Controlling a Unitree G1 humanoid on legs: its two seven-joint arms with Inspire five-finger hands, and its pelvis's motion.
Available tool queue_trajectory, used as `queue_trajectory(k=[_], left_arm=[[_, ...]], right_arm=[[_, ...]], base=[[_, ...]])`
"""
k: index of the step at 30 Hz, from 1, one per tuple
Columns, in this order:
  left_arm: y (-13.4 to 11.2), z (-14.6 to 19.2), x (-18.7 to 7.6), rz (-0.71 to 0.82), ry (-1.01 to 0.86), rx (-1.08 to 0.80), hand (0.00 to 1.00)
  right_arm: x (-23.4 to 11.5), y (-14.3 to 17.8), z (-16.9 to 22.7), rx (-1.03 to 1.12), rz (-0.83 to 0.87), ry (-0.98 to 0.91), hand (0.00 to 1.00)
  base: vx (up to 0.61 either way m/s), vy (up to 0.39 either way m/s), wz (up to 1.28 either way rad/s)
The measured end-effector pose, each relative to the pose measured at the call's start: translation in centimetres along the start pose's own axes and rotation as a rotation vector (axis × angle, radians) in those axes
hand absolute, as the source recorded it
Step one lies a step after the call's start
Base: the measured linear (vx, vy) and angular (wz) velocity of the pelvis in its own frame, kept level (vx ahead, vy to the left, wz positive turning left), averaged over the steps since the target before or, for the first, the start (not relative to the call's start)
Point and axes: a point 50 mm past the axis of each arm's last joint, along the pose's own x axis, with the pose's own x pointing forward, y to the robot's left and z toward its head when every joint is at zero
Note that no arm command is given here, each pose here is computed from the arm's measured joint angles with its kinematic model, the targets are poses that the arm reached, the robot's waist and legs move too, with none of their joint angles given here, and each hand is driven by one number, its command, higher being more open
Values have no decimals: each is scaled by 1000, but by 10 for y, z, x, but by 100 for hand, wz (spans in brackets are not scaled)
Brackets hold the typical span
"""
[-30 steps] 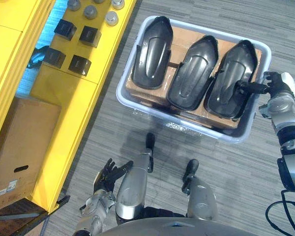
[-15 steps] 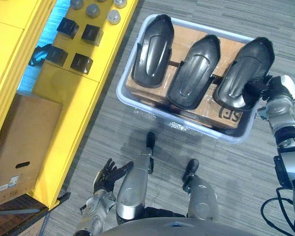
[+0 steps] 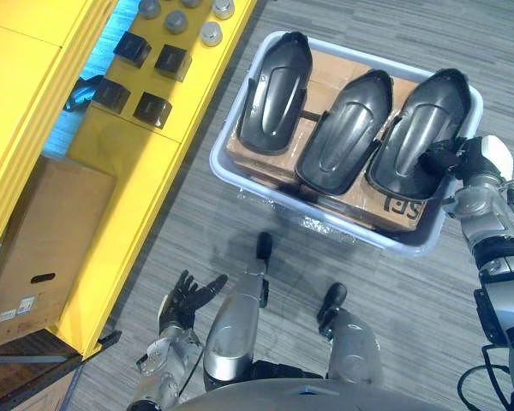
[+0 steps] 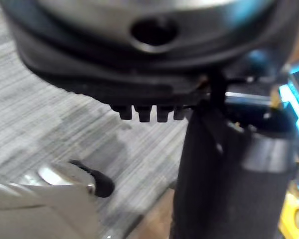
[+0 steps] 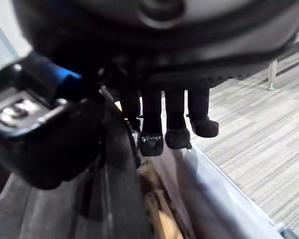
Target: Walk over and take three plastic housings, then place them on the shelf
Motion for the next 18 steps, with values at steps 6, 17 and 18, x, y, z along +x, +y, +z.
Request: queue_trajectory(k=[6, 17, 18], left_arm=[[-16, 68, -13, -48, -347, -110, 100], [-49, 143, -44, -139, -699, -61, 100], [-52, 148, -48, -145, -737, -22, 100]], right_arm=[[-28, 23, -2, 75, -68, -55, 0], [-62, 45, -18, 76, -149, -27, 0], [-66, 48, -19, 75, -154, -34, 0]], base=[[20, -31, -1], [55, -15, -2], [26, -7, -5]])
